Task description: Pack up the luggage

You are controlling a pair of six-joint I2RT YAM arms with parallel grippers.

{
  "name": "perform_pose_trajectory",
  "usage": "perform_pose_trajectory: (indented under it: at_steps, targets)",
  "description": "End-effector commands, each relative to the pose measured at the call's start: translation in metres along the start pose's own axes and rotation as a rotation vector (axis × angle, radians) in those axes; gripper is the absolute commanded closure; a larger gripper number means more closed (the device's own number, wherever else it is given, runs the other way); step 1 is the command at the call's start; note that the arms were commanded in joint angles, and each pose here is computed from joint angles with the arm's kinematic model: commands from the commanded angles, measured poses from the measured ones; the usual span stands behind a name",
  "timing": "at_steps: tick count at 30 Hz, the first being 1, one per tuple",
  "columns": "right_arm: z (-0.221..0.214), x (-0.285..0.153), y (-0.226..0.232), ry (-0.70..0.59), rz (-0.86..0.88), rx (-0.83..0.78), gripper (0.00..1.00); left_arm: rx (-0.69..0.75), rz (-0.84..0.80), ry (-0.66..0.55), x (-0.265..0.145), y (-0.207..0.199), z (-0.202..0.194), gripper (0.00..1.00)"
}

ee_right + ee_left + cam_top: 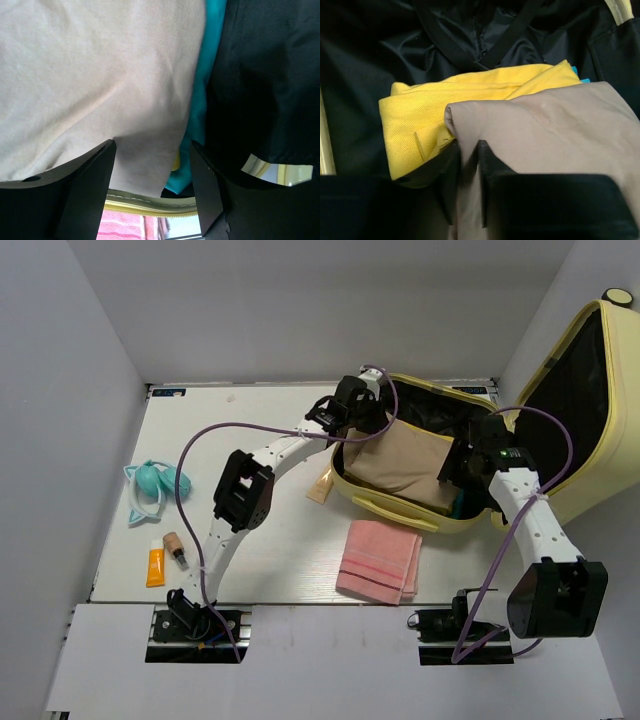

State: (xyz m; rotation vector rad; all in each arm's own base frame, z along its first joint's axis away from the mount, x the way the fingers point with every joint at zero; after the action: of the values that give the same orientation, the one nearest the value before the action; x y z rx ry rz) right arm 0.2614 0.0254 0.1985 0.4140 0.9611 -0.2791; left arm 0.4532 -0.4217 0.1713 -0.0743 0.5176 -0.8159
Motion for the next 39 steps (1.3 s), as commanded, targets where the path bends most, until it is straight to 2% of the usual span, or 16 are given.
perform_pose_trajectory:
  at_steps: [1, 5, 11, 12, 15, 23, 30, 32, 33, 34, 36, 37, 39]
  targets:
    - [0.001, 0.007, 0.002, 0.012, 0.012, 0.01, 0.34, 0.009, -0.113, -0.076, -0.005, -0.023, 0.02, 0.72]
    - [0.002, 0.006, -0.001, -0.003, -0.002, 0.009, 0.34, 0.03, -0.093, -0.075, -0.015, -0.024, 0.025, 1.0]
    - [0.002, 0.005, -0.001, -0.017, 0.004, 0.007, 0.34, 0.07, -0.006, -0.129, -0.056, -0.023, 0.046, 1.0]
    - [0.001, 0.006, 0.0, -0.017, 0.011, 0.009, 0.34, 0.073, 0.008, -0.154, -0.074, -0.026, 0.056, 1.0]
    - [-0.001, 0.007, 0.001, -0.002, 0.027, 0.013, 0.32, 0.097, 0.035, -0.155, -0.087, -0.025, 0.057, 1.0]
    - [-0.004, 0.009, 0.01, 0.018, 0.101, 0.019, 0.31, 0.115, 0.115, -0.136, -0.081, -0.004, 0.06, 1.0]
    - [-0.007, 0.014, 0.011, 0.044, 0.111, 0.012, 0.31, 0.058, 0.214, -0.096, -0.074, 0.04, 0.05, 0.99]
    - [-0.008, 0.015, 0.011, 0.05, 0.105, 0.012, 0.31, 0.065, 0.192, -0.061, -0.069, 0.042, 0.042, 0.85]
    - [-0.007, 0.015, 0.011, 0.046, 0.108, 0.012, 0.31, 0.066, 0.178, -0.048, -0.068, 0.041, 0.039, 0.7]
    - [-0.008, 0.015, 0.012, 0.053, 0.107, 0.012, 0.31, 0.087, 0.158, -0.04, -0.069, 0.039, 0.037, 0.31]
    - [-0.005, 0.013, 0.013, 0.047, 0.112, 0.011, 0.3, 0.087, 0.125, -0.018, -0.072, 0.034, 0.033, 0.21]
    - [-0.005, 0.013, 0.012, 0.049, 0.101, 0.008, 0.28, 0.097, 0.116, -0.009, -0.073, 0.031, 0.032, 0.11]
    - [0.005, 0.007, 0.012, 0.008, 0.086, 0.015, 0.26, 0.109, 0.113, 0.004, -0.081, 0.027, 0.036, 0.02]
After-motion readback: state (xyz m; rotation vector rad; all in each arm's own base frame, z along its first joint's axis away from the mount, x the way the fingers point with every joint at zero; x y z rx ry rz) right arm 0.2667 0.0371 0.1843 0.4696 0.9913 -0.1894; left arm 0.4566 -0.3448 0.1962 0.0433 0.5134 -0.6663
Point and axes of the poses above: each gripper's point midway between its finger pads, its own x axis out along the fingers, its own y axis along the line the jaws close on, z = x × y, the point moved 6 cm from there along -x, back along the fingers, and after that the axes turned 7 degrees about x, right-handed, at the moved point
